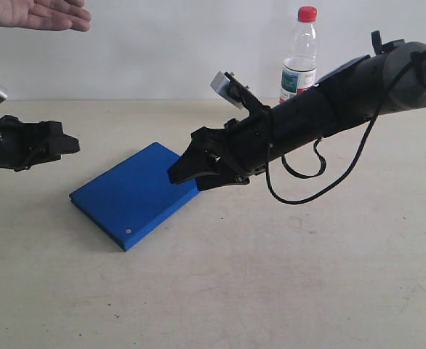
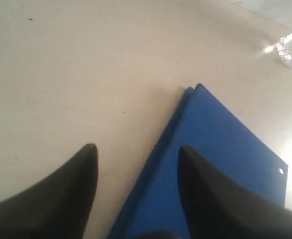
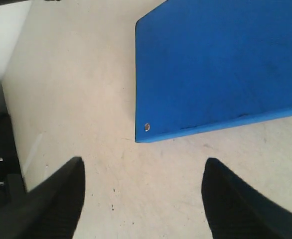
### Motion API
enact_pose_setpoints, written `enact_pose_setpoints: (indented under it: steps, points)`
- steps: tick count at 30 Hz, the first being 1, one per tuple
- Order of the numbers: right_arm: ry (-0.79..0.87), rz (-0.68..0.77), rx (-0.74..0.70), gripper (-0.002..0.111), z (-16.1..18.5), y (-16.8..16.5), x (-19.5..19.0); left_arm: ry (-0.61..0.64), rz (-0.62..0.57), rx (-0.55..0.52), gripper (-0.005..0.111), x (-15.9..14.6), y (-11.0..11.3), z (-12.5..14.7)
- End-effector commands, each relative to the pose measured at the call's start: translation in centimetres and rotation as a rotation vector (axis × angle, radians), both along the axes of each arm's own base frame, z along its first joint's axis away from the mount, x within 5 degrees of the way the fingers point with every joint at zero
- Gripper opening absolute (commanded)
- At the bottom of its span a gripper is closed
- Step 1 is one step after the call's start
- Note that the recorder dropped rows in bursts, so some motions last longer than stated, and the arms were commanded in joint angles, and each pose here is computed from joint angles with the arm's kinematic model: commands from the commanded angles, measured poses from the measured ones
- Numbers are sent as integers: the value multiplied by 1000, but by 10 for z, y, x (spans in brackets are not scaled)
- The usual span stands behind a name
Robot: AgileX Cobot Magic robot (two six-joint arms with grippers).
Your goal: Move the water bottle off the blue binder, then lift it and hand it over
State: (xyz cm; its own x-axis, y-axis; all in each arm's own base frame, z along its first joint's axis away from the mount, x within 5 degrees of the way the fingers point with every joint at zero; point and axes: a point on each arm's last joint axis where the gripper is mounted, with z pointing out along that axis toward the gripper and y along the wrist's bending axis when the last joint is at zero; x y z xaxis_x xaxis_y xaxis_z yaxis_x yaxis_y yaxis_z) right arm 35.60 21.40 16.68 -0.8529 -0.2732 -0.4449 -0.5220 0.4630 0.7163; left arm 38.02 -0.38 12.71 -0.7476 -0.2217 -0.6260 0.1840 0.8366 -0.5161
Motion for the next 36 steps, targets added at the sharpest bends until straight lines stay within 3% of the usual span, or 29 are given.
enact_pose_setpoints:
  steps: [1,8,14,17,20,26,36]
  points:
    - [10,24,21,61,4,2,-2,68,-147,-42,47,6,-8,-14]
    - [13,24,22,61,4,2,-2,191,-312,-116,47,13,-18,-27]
    - [13,20,25,61,4,2,-2,212,-561,-278,47,6,-46,-18]
    - [16,22,29,61,5,2,-2,211,-610,-296,47,5,-51,-14]
    - [15,24,30,61,6,2,-3,208,-567,-252,47,8,-50,-17]
    - [16,22,32,61,6,2,-3,239,-273,-44,47,27,-32,-33]
    - [9,12,25,61,5,2,-1,211,-187,82,47,34,-24,-38]
